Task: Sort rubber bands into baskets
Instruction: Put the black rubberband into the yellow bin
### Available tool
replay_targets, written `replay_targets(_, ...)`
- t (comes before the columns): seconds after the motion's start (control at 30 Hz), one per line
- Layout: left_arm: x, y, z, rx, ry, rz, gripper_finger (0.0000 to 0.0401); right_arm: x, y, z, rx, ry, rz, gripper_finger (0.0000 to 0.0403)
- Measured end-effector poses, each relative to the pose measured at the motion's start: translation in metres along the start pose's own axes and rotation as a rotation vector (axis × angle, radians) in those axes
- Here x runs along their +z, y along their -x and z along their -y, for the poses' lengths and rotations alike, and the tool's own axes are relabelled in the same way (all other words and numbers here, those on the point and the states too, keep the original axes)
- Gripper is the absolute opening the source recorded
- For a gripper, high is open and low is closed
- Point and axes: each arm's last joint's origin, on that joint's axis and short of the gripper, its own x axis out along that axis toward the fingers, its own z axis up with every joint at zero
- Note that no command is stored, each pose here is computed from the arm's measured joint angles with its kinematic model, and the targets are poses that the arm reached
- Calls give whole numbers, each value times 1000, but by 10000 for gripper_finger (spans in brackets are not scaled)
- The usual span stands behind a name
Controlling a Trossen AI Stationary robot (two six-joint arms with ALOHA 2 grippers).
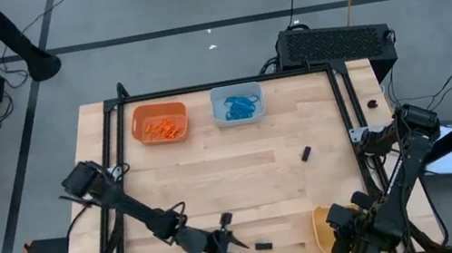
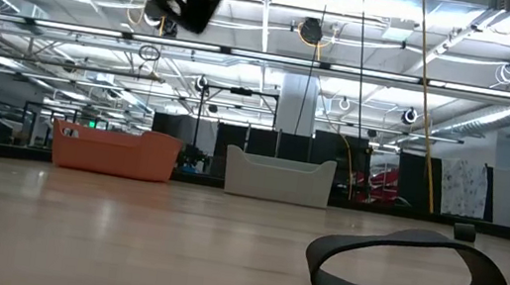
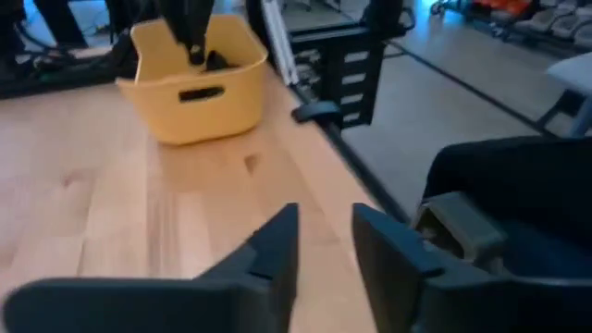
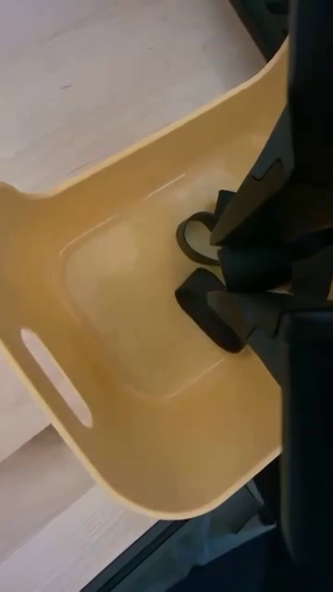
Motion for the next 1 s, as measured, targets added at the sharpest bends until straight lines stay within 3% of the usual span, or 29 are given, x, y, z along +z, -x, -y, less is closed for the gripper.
replay_targets(0.17,-22,-28,-7,30,4,-56,167,0,0,0,-1,3,3,99)
replay_targets(0.33,-33,-53,-13,54,9,-76,195,0,0,0,0,3,7,115)
replay_targets(0.67,-53,-72,-21,55,19,-125,208,0,0,0,-1,-19,1,148)
replay_targets(1.0,-62,-72,-27,71,69,-206,209,0,0,0,-9,11,-45,199)
